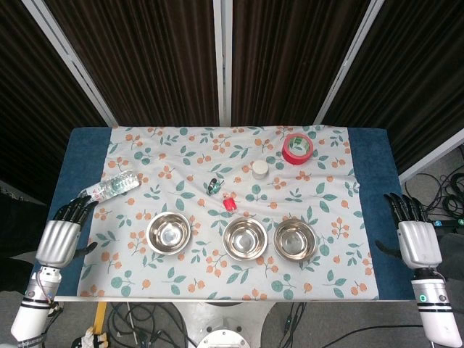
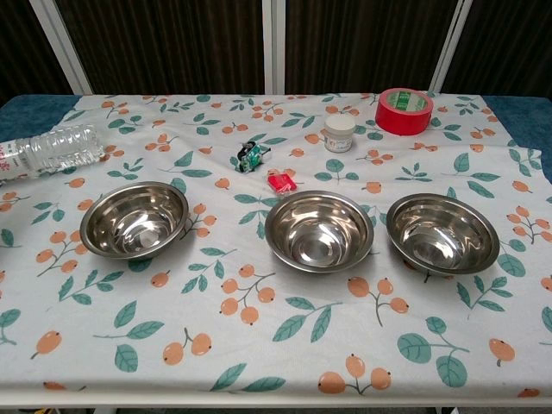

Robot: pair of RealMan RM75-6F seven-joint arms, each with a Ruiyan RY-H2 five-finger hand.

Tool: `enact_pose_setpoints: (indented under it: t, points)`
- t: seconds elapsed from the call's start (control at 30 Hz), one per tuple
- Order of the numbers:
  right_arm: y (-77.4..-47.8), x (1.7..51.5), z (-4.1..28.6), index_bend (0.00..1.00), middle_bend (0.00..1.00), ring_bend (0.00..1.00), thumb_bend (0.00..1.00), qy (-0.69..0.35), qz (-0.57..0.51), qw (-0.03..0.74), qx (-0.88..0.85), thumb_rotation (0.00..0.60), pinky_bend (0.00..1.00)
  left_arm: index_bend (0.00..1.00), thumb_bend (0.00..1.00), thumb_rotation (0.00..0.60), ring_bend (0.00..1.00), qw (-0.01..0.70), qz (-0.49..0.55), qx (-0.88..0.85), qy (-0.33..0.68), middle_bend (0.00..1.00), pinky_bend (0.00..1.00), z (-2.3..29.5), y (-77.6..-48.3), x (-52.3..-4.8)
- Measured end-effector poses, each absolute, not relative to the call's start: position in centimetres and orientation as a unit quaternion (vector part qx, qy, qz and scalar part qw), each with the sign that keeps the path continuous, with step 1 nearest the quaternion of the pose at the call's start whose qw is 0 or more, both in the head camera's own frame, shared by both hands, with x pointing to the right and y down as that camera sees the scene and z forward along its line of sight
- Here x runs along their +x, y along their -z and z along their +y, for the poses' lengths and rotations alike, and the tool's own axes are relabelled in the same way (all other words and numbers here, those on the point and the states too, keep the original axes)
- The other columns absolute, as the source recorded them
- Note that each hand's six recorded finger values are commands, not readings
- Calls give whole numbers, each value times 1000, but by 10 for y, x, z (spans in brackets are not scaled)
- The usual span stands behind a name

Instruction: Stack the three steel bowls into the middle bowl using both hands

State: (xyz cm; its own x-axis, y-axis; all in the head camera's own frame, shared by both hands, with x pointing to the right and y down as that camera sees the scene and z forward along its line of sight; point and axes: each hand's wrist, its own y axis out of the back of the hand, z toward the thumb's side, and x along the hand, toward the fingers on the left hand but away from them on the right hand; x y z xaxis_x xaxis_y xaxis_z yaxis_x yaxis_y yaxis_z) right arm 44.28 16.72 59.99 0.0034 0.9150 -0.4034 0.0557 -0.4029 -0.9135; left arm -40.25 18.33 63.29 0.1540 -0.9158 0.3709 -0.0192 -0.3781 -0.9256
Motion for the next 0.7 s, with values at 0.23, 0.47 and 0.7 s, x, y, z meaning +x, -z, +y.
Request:
enact_pose_setpoints:
  t: [0.23, 0.47, 0.7]
  points:
    - [-601, 433, 168, 58, 87, 36, 79, -573, -393, 376, -613, 600, 34, 204, 32, 600, 144, 420, 368, -634, 535, 207, 233, 184, -632, -402]
    - [-609, 406, 174, 213, 268, 563, 96, -550, -364, 396, -639, 600, 551, 204, 33, 600, 144, 423, 367, -637, 529, 207, 233, 182, -631, -397]
    - [-638, 360, 196, 321, 319, 640, 101, -537, -281, 412, -680, 600, 630, 204, 32, 600, 143, 427, 365, -640, 524, 207, 232, 182, -627, -393]
